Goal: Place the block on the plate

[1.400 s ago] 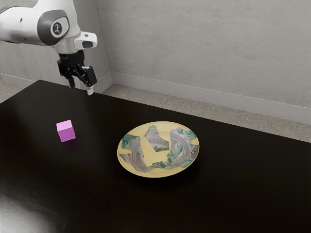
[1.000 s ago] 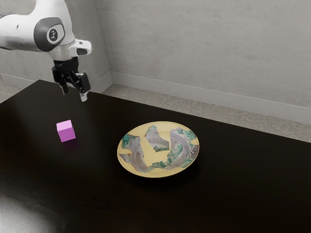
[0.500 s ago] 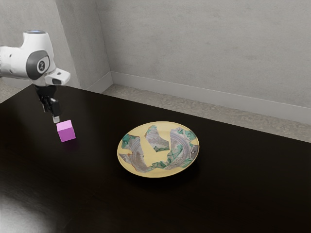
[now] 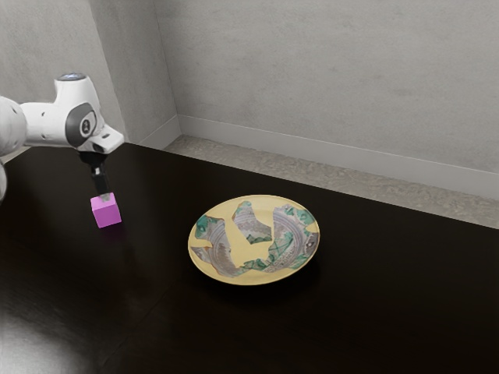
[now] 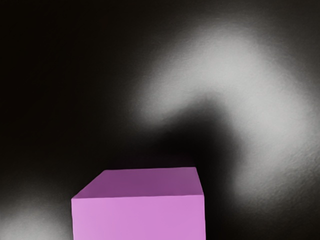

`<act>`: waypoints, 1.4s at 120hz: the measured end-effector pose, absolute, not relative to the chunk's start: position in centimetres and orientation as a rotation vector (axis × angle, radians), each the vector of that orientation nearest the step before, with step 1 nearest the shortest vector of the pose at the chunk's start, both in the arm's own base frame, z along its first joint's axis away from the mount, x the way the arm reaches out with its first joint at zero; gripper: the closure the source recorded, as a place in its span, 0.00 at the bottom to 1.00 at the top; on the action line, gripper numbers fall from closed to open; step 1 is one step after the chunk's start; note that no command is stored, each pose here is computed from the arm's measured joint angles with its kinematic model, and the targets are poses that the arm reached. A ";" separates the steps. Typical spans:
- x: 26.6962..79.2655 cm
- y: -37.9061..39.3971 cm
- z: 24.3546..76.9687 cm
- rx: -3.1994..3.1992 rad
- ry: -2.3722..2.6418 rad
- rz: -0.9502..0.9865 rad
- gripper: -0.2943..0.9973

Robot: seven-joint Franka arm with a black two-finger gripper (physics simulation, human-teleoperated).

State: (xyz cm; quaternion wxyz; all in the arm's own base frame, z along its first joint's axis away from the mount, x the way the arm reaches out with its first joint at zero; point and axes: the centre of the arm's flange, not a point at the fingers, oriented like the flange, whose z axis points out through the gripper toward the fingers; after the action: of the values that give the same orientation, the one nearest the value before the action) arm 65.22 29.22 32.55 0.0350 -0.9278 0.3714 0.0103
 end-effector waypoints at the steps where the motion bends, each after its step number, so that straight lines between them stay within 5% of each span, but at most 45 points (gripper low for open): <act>1: 65.2 29.3 32.5 -2.850 1.145 0.032 0.23; 119: 66.0 31.6 25.5 -2.828 1.317 0.073 0.23; 133: 66.0 31.6 25.4 -2.827 1.317 0.073 0.40; 168: 66.4 30.4 29.3 -2.783 1.324 0.031 0.44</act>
State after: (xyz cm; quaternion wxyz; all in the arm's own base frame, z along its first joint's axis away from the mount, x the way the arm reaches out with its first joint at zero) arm 66.36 30.41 29.30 0.0297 -0.9025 0.4295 0.0100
